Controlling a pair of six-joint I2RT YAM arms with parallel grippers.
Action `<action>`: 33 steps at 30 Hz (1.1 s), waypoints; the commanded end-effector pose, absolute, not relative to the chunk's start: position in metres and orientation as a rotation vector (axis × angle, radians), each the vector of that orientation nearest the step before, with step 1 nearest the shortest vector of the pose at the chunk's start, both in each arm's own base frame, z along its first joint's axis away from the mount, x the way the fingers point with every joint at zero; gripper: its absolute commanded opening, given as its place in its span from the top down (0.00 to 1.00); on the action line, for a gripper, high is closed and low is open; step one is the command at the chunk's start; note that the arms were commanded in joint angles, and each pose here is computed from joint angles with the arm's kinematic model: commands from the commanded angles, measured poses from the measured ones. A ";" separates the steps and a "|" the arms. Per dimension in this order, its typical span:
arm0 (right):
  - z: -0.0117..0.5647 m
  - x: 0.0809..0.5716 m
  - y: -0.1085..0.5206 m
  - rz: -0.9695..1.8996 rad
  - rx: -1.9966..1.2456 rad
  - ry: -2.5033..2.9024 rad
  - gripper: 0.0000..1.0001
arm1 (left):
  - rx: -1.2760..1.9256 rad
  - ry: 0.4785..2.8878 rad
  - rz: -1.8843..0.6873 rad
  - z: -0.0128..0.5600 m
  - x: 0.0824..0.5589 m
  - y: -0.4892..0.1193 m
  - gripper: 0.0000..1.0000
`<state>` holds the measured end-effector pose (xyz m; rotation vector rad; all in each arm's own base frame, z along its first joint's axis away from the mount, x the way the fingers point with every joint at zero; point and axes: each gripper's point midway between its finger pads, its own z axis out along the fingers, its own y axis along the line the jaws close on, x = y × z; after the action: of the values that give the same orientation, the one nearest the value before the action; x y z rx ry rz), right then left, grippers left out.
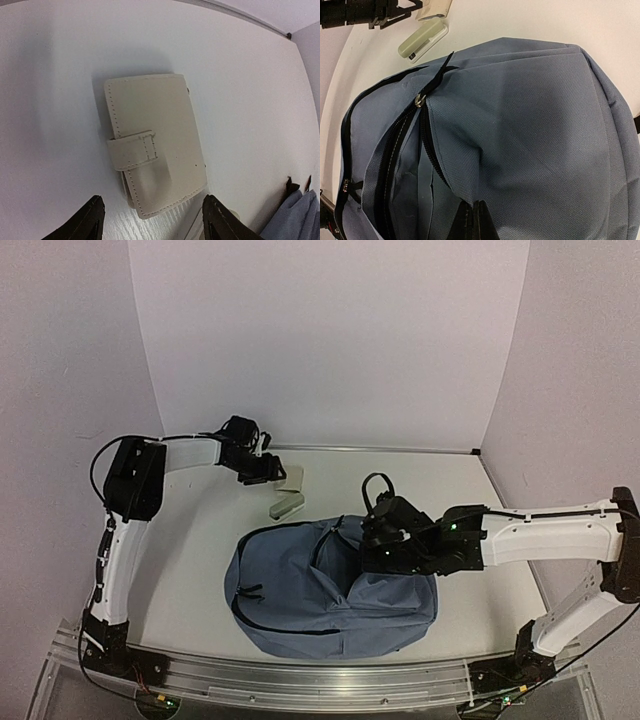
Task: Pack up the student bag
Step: Pick up the personal item from the center of the board.
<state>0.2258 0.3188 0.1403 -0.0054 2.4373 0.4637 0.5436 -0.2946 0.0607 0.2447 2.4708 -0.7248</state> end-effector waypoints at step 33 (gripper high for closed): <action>0.156 0.226 0.322 0.506 0.008 2.402 1.00 | -0.196 2.463 -1.102 0.030 0.590 -0.302 0.76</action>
<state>0.2253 0.3194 0.1408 -0.0043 2.4364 0.4680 0.5830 -0.3042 0.0369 -0.1410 2.4523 -1.0984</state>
